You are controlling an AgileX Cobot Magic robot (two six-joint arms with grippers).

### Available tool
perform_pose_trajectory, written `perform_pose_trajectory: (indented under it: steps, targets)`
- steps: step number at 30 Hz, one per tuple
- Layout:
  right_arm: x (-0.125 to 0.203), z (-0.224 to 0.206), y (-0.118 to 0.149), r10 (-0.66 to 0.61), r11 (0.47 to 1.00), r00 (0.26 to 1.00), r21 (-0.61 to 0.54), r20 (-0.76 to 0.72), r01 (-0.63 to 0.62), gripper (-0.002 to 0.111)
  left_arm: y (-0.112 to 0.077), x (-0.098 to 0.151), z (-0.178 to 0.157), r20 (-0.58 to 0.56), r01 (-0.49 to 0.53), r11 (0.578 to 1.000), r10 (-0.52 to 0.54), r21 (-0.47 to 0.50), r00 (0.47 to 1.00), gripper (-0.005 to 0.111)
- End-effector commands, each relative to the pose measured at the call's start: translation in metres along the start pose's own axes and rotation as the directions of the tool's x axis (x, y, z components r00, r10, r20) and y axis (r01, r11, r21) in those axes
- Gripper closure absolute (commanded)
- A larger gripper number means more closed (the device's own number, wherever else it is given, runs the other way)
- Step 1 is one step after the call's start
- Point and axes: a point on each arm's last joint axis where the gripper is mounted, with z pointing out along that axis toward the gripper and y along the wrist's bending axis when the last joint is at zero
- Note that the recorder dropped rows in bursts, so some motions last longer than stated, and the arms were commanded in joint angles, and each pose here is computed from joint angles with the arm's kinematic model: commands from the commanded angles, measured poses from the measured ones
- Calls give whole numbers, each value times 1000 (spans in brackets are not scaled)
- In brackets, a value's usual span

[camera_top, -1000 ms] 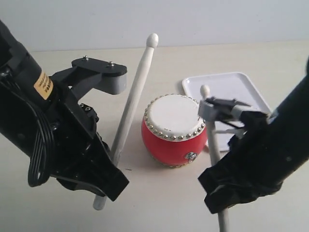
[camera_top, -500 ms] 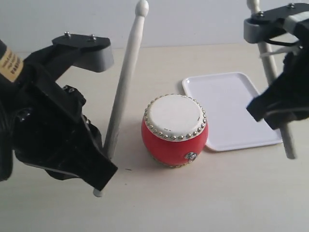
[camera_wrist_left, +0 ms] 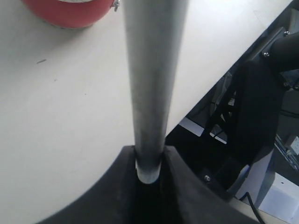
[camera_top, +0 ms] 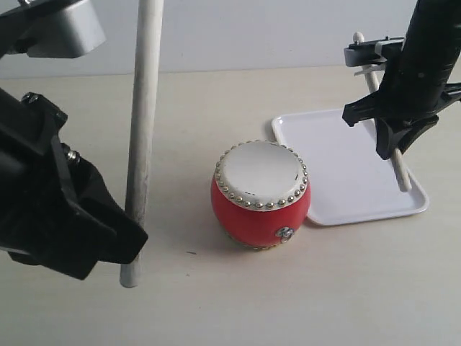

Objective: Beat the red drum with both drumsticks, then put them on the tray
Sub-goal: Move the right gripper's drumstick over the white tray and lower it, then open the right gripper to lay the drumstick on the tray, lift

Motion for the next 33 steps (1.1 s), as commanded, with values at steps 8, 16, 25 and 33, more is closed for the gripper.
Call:
perform_pose_trajectory:
  steps: [8, 16, 25, 33]
  targets:
    - [-19, 43, -14, 0, 1000, 996, 27, -86, 2, 108, -8, 3, -5, -13, 41, 997, -40, 72, 999, 107]
    - [-30, 58, -15, 24, 999, 999, 37, -30, -23, 108, -8, 3, -5, -13, 44, 997, -43, 70, 999, 107]
    - [-40, 70, -21, 70, 993, 996, 88, 52, -74, 108, -8, 2, -5, -9, 42, 997, -42, 67, 999, 107]
    - [-44, 76, -22, 118, 989, 990, 83, 79, -124, 108, -8, 2, -5, -9, 42, 997, -42, 67, 999, 107]
